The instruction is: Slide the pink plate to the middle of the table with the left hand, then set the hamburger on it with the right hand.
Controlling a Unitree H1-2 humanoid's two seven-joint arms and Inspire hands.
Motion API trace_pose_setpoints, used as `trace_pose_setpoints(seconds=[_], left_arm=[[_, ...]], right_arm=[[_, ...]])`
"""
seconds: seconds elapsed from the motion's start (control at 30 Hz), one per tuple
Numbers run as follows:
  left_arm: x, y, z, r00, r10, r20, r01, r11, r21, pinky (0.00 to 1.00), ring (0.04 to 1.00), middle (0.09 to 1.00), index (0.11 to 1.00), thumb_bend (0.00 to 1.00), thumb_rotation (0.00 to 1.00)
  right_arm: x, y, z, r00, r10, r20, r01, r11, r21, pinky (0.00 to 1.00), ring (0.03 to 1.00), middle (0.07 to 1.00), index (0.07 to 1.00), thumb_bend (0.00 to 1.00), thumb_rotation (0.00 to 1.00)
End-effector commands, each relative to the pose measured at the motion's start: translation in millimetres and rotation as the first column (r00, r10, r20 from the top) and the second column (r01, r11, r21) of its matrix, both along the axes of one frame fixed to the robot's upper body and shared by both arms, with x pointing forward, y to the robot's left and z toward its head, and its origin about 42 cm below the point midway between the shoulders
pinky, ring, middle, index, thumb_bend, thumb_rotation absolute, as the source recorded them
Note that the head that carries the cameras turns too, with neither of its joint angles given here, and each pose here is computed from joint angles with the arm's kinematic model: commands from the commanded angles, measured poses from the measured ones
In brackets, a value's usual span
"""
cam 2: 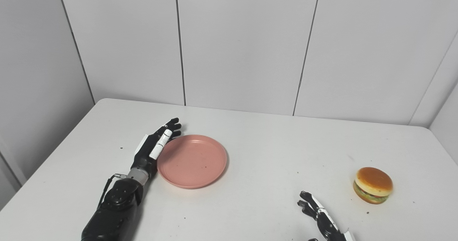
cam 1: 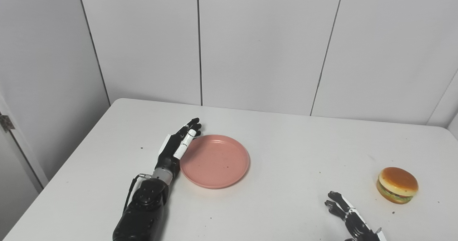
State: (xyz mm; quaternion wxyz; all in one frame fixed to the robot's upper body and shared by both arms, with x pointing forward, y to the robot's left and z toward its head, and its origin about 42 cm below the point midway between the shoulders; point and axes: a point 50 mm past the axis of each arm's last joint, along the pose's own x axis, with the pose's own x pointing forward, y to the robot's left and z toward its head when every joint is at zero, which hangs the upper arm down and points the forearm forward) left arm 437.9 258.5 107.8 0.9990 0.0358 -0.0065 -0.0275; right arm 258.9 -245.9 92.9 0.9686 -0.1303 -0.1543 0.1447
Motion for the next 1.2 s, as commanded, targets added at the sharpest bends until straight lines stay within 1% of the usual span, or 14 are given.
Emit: trace_pose_setpoints(seconds=[0.0, 0.07, 0.13, 0.27, 0.3, 0.43, 0.57, 0.67, 0.77, 0.9, 1.07, 1.17], left_arm=[[0, -5, 0, 1.0, -0.01, -0.022, 0.011, 1.0, 0.015, 0.86, 0.872, 0.886, 0.846, 0.71, 0.85], [-2, -5, -1, 1.0, -0.014, -0.027, 0.014, 1.0, 0.016, 0.86, 0.875, 0.888, 0.848, 0.71, 0.85], [-4, -5, -1, 0.999, -0.022, -0.028, 0.022, 1.0, 0.02, 0.88, 0.883, 0.892, 0.852, 0.7, 0.85], [-7, -8, 0, 0.999, -0.008, -0.04, 0.009, 1.0, 0.013, 0.89, 0.882, 0.886, 0.843, 0.68, 0.84], [-7, -10, 1, 0.999, -0.006, -0.039, 0.007, 1.0, 0.022, 0.87, 0.872, 0.881, 0.84, 0.65, 0.85], [-12, -18, 2, 0.999, -0.003, -0.04, 0.004, 0.999, 0.043, 0.84, 0.853, 0.871, 0.833, 0.62, 0.85], [-16, -24, 0, 0.999, -0.02, -0.038, 0.021, 0.999, 0.029, 0.85, 0.86, 0.876, 0.841, 0.61, 0.85], [-19, -30, 0, 0.999, -0.021, -0.042, 0.022, 0.999, 0.025, 0.85, 0.857, 0.873, 0.832, 0.62, 0.85], [-24, -36, 6, 0.999, -0.035, -0.025, 0.036, 0.998, 0.048, 0.85, 0.852, 0.872, 0.819, 0.61, 0.85], [-30, -42, 14, 0.999, -0.041, -0.013, 0.042, 0.997, 0.058, 0.87, 0.855, 0.882, 0.828, 0.59, 0.86], [-36, -46, 20, 0.999, -0.036, 0.003, 0.036, 0.999, 0.021, 0.87, 0.856, 0.885, 0.827, 0.6, 0.89], [-40, -50, 21, 0.999, -0.033, 0.004, 0.033, 0.999, -0.006, 0.87, 0.858, 0.889, 0.829, 0.63, 0.89]], right_arm=[[6, 11, -11, 0.994, -0.006, -0.11, 0.004, 1.0, -0.017, 0.87, 0.865, 0.912, 0.885, 0.78, 0.99], [6, 15, -11, 0.993, -0.002, -0.114, 0.001, 1.0, -0.013, 0.88, 0.871, 0.916, 0.885, 0.79, 0.99], [5, 18, -11, 0.993, 0.003, -0.118, -0.004, 1.0, -0.006, 0.88, 0.874, 0.918, 0.883, 0.78, 0.99], [5, 24, -11, 0.993, 0.001, -0.116, -0.002, 1.0, -0.007, 0.87, 0.867, 0.913, 0.879, 0.79, 0.99], [5, 26, -11, 0.993, 0.0, -0.115, -0.001, 1.0, -0.007, 0.87, 0.862, 0.912, 0.876, 0.8, 0.99], [5, 35, -12, 0.993, 0.008, -0.117, -0.008, 1.0, 0.0, 0.88, 0.867, 0.919, 0.875, 0.82, 1.0], [5, 43, -13, 0.992, 0.012, -0.126, -0.011, 1.0, 0.007, 0.86, 0.863, 0.919, 0.879, 0.82, 0.98], [6, 48, -14, 0.992, 0.012, -0.128, -0.011, 1.0, 0.008, 0.87, 0.864, 0.919, 0.876, 0.81, 0.98], [7, 54, -14, 0.991, 0.015, -0.132, -0.014, 1.0, 0.009, 0.87, 0.863, 0.918, 0.871, 0.81, 0.98], [8, 61, -13, 0.991, 0.021, -0.133, -0.02, 1.0, 0.012, 0.9, 0.876, 0.922, 0.873, 0.82, 0.98], [9, 68, -13, 0.991, 0.023, -0.133, -0.022, 1.0, 0.01, 0.91, 0.877, 0.92, 0.872, 0.84, 0.98], [10, 71, -13, 0.992, 0.023, -0.125, -0.023, 1.0, 0.006, 0.91, 0.878, 0.918, 0.872, 0.84, 0.99]])
